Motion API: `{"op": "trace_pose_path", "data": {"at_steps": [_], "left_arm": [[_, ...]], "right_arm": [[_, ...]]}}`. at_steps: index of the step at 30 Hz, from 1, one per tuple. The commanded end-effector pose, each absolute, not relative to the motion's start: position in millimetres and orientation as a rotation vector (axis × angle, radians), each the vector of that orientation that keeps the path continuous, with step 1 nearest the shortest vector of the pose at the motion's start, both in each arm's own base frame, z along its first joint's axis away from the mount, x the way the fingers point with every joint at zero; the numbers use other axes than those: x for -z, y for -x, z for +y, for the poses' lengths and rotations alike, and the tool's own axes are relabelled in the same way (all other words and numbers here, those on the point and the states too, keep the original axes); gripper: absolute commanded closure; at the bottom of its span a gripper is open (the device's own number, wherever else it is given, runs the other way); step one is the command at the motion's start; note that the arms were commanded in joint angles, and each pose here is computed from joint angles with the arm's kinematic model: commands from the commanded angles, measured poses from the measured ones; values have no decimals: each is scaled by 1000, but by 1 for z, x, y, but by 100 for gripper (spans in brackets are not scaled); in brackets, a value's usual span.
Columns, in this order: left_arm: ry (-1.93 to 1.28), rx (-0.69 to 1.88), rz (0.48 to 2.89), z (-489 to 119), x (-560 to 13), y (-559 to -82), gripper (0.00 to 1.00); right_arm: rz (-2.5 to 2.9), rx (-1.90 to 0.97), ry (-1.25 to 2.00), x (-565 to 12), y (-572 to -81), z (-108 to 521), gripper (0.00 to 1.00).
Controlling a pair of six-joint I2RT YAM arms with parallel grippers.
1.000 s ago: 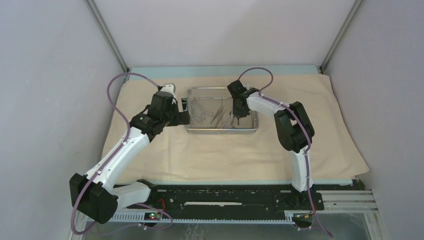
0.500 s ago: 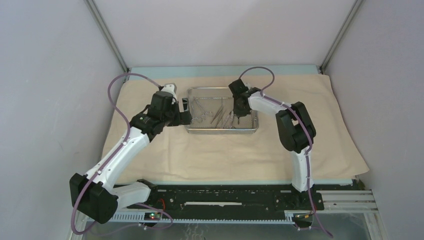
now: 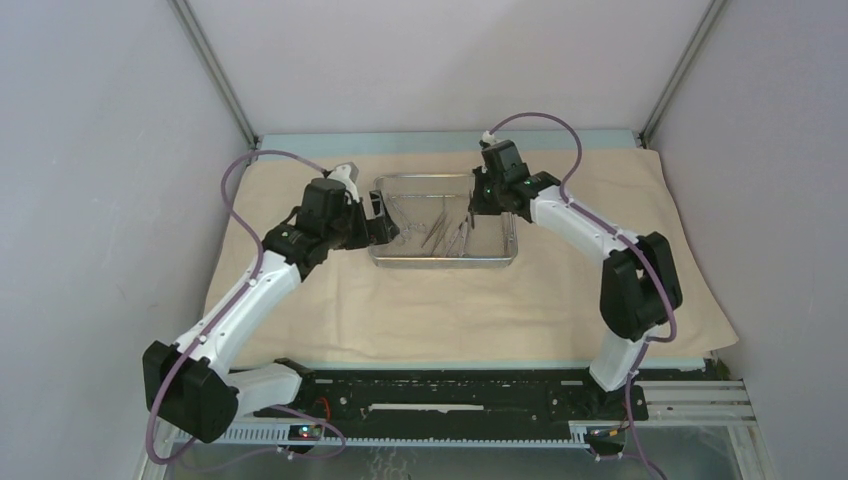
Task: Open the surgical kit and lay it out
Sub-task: Pick up the medical item from the container, then place the medical item in the surgical kit.
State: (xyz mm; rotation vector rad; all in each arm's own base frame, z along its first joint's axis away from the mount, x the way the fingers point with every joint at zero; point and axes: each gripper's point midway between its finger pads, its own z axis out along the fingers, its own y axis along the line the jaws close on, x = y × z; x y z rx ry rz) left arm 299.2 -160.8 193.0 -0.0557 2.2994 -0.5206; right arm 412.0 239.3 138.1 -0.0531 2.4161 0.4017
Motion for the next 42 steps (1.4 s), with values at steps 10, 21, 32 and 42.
{"op": "trace_pose_path", "data": {"at_steps": [10, 21, 32, 42], "left_arm": [[77, 921, 2176, -209, -216, -297, 12], [97, 998, 2153, -235, -213, -303, 27], [89, 1012, 2151, -255, -213, -308, 47], [104, 1032, 2164, -262, -208, -311, 53]], "right_arm": [[2154, -950, 299, -219, -376, 294, 99], [2227, -912, 25, -232, -370, 313, 98], [2250, -913, -33, -246, -356, 341, 98], [2265, -925, -27, -245, -349, 348, 98]]}}
